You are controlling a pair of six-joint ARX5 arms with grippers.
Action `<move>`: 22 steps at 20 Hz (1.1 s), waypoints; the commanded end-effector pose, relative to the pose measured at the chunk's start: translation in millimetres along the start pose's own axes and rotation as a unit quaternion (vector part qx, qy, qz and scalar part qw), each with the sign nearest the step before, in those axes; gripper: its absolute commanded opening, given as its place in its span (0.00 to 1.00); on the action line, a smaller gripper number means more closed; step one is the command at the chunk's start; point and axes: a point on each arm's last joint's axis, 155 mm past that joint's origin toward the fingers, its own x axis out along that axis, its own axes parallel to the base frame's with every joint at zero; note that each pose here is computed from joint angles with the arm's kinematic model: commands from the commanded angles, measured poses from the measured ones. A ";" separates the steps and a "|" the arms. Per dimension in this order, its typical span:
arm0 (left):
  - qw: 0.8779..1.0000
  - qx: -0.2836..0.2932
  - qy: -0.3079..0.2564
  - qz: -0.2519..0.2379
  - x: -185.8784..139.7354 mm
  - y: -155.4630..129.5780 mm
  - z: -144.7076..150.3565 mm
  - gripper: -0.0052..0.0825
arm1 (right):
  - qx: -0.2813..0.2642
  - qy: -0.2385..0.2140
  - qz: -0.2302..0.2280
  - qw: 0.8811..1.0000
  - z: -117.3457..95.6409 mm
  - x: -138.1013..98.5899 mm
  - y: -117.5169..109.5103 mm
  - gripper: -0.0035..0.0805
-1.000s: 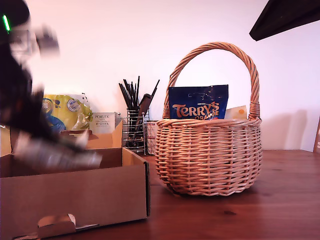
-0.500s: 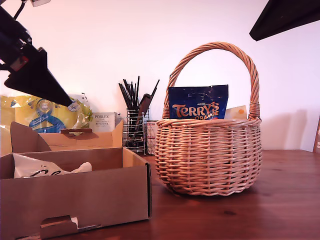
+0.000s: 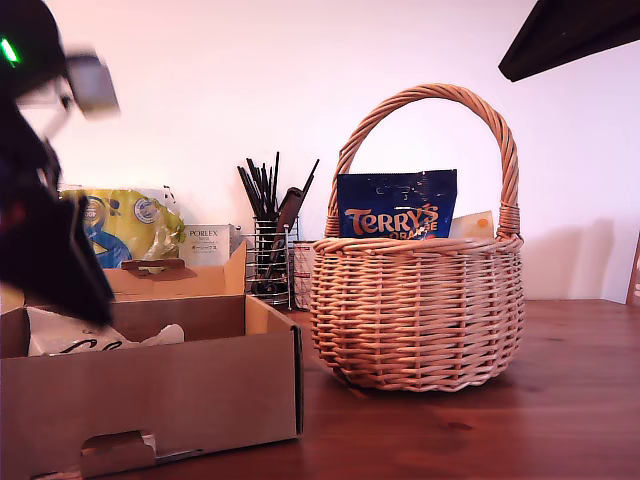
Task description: Move the bags of Easter eggs from the cardboard box on the left into the woven basket on the right side.
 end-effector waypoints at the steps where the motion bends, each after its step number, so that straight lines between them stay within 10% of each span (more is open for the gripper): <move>1: 1.000 0.017 0.012 -0.011 9.2 -3.6 -7.3 0.83 | -0.005 -0.007 -0.002 1.000 3.9 -2.0 -0.8 0.03; 13: 0.997 -0.005 0.071 -0.033 59.7 -0.9 -43.7 0.82 | -0.009 -0.007 -0.002 1.000 3.8 -2.0 -0.7 0.03; 22: 0.996 -0.010 0.079 -0.044 58.9 -5.2 -46.3 0.16 | -0.009 -0.008 -0.002 1.000 4.1 -2.0 -0.8 0.03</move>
